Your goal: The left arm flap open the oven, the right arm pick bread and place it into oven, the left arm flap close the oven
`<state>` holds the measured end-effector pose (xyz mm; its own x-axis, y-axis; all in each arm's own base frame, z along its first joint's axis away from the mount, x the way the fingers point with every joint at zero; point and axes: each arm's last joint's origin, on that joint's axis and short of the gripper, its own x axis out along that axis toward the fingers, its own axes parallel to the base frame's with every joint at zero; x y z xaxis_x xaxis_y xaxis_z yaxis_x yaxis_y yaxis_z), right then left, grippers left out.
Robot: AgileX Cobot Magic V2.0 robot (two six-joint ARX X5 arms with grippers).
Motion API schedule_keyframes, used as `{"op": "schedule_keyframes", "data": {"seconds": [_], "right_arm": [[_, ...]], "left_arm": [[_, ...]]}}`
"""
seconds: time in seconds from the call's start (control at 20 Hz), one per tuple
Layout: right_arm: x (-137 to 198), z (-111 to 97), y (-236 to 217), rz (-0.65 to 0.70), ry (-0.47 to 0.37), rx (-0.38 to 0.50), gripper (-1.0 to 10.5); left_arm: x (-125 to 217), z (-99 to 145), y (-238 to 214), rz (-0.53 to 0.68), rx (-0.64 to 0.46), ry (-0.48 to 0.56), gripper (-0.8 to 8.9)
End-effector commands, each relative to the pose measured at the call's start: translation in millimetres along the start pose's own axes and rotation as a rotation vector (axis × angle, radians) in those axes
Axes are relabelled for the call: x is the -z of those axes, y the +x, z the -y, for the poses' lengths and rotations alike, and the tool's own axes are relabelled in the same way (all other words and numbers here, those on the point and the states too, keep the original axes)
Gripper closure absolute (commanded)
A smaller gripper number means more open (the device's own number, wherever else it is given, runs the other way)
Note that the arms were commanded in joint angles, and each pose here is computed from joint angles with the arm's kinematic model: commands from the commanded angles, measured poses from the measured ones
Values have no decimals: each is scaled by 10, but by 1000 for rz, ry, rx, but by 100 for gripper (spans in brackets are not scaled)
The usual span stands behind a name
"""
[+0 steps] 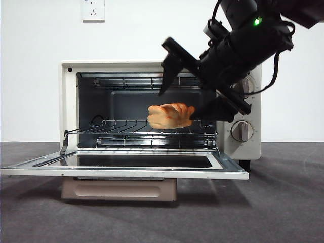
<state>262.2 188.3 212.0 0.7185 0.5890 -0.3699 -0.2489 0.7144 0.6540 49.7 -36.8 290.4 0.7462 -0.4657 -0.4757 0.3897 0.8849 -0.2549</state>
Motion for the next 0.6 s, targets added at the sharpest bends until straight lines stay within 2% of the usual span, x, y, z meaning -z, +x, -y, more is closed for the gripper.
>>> {"op": "schedule_keyframes", "data": {"seconds": [0.05,0.15,0.25,0.45,0.6], "right_arm": [[-77,-179,-121,0,-27,-82,547],[-114,-294,-289,-51,-76,-168,547],[-139,-379,-499,-108,-129,-218,547],[-153,-426,-877,-184,-207,-210,547],[-147,-430,-1164,-217,-268,-186,547]], "left_arm": [[-47,18,9,3,-11,-1,794],[-60,30,73,-28,-27,2,794],[-79,48,183,-76,-57,11,795],[-105,80,441,-189,-112,78,798],[-140,104,653,-247,-112,104,799]]}}
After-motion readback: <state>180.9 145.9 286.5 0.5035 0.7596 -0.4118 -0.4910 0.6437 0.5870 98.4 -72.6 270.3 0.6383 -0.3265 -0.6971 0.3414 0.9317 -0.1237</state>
